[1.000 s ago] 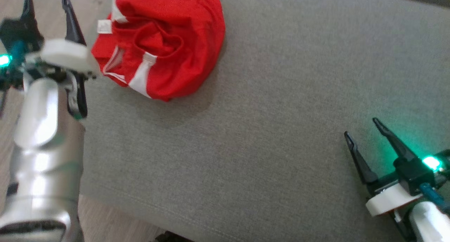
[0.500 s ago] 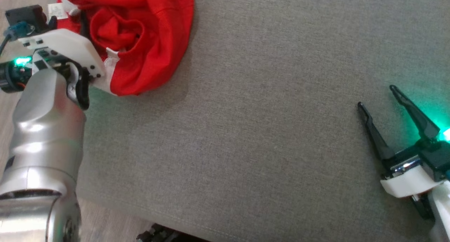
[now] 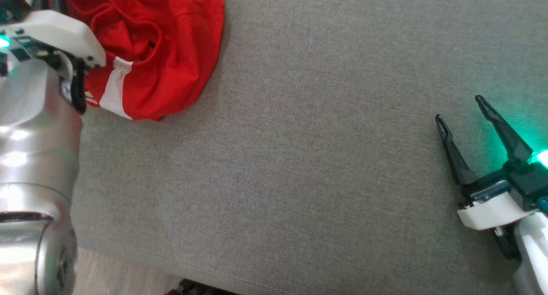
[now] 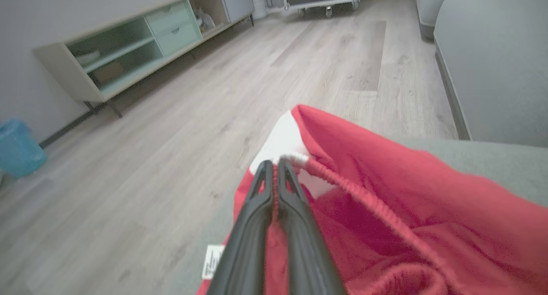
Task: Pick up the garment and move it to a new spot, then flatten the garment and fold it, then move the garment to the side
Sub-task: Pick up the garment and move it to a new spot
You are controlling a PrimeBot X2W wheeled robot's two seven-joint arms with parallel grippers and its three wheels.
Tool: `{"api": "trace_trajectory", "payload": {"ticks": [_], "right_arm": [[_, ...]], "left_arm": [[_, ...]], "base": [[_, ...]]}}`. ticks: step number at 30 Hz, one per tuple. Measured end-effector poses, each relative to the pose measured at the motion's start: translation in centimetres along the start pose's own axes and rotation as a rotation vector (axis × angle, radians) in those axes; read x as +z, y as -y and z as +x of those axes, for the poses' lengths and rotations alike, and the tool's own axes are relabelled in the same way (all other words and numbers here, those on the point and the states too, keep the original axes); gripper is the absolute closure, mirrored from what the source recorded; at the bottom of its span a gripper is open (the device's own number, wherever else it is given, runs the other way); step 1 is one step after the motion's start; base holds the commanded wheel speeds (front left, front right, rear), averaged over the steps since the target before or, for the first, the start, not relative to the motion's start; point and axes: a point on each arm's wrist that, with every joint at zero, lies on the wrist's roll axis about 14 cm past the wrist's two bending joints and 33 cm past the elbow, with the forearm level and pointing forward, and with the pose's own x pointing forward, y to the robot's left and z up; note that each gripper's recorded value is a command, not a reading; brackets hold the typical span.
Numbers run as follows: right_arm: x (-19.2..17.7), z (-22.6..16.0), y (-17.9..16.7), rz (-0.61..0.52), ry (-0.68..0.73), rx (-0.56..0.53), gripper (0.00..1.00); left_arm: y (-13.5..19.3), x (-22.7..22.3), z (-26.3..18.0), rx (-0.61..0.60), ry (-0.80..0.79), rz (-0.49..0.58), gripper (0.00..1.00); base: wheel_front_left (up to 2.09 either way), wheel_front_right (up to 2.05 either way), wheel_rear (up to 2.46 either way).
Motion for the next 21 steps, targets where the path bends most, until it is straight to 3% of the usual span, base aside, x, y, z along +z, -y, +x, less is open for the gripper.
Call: {"api": "trace_trajectory", "payload": {"ticks": [5,8,17,21], "right_arm": [[1.3,-0.4,-0.3,0.007,0.009,-0.026,0.0],[2.9,-1.3,-1.5,0.039,0.026,-0.051,0.0],[7.2,-5.1,-1.7,0.074,0.105,-0.177,0.0],[7.4,-8.6,-0.9,0.092,0.102,-0.276,0.0]], "left_arm": [[0.1,4.9,-0.4,-0.042,0.132,0.113,1.0],[2.0,10.8,-1.3,-0.105,0.285,0.189,1.0],[11.4,22.1,-6.1,-0.339,0.614,0.336,1.0],[15.7,26.2,-9.3,-0.433,0.743,0.349,1.0]], "base": [[0.0,0.0,0.0],[0.0,0.0,0.0],[0.0,0.0,0.0],[0.0,0.0,0.0]]}}
